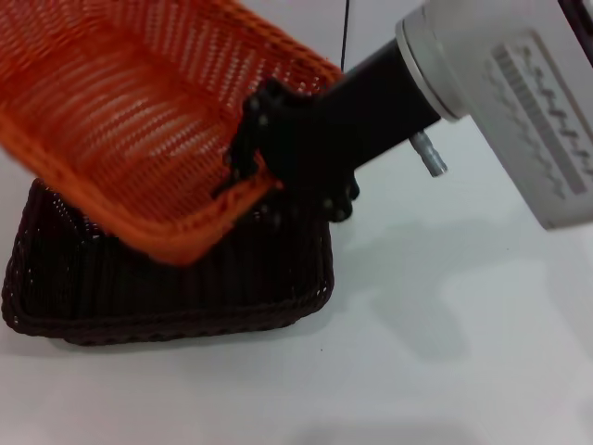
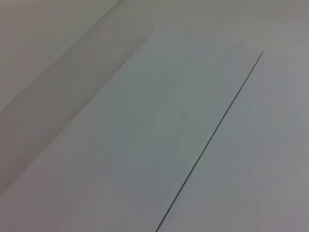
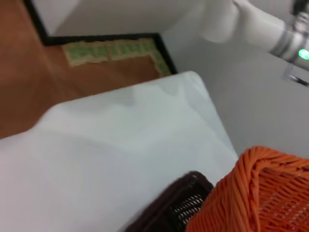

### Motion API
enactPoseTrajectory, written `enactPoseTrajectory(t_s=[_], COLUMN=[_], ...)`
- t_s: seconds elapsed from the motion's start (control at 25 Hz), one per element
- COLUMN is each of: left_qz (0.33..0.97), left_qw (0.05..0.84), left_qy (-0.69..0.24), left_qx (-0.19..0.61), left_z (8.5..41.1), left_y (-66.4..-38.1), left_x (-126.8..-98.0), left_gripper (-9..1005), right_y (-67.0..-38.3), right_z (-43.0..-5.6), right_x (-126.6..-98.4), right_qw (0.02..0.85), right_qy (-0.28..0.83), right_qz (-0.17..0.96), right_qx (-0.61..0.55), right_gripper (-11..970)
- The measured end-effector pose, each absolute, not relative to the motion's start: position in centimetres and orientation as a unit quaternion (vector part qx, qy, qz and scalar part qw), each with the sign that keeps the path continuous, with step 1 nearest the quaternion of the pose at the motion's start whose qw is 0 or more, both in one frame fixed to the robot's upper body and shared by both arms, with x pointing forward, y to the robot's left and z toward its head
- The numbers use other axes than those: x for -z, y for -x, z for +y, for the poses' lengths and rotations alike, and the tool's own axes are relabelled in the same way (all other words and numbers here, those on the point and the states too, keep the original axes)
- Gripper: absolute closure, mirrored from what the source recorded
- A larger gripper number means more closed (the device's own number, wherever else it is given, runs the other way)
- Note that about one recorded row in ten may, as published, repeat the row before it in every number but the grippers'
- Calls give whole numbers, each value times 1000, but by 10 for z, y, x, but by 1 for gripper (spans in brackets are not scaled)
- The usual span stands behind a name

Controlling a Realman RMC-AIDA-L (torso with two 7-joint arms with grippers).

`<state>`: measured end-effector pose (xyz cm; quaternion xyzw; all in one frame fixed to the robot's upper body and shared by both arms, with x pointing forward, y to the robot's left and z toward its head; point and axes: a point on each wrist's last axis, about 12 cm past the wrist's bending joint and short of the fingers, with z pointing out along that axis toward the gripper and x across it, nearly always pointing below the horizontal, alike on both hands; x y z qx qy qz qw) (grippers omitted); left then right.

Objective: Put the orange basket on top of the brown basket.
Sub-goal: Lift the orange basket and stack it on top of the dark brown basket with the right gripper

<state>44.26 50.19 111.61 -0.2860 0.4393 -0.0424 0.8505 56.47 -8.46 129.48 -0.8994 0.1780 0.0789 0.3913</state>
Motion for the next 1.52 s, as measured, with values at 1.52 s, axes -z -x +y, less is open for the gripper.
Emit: enactPoseTrajectory(t_s=[1.52], left_qz=[405], left_qw=[876], left_qy=[260], left_qx=[37], left_z=[482], left_y=[-431], left_x=[-1106], left_gripper=[204], right_y=[-566], right_z=[-91], right_x=[-1252], right_qw=[310], right_qy=[943], right_qz=[106], right_qx=[62], right_gripper=[817])
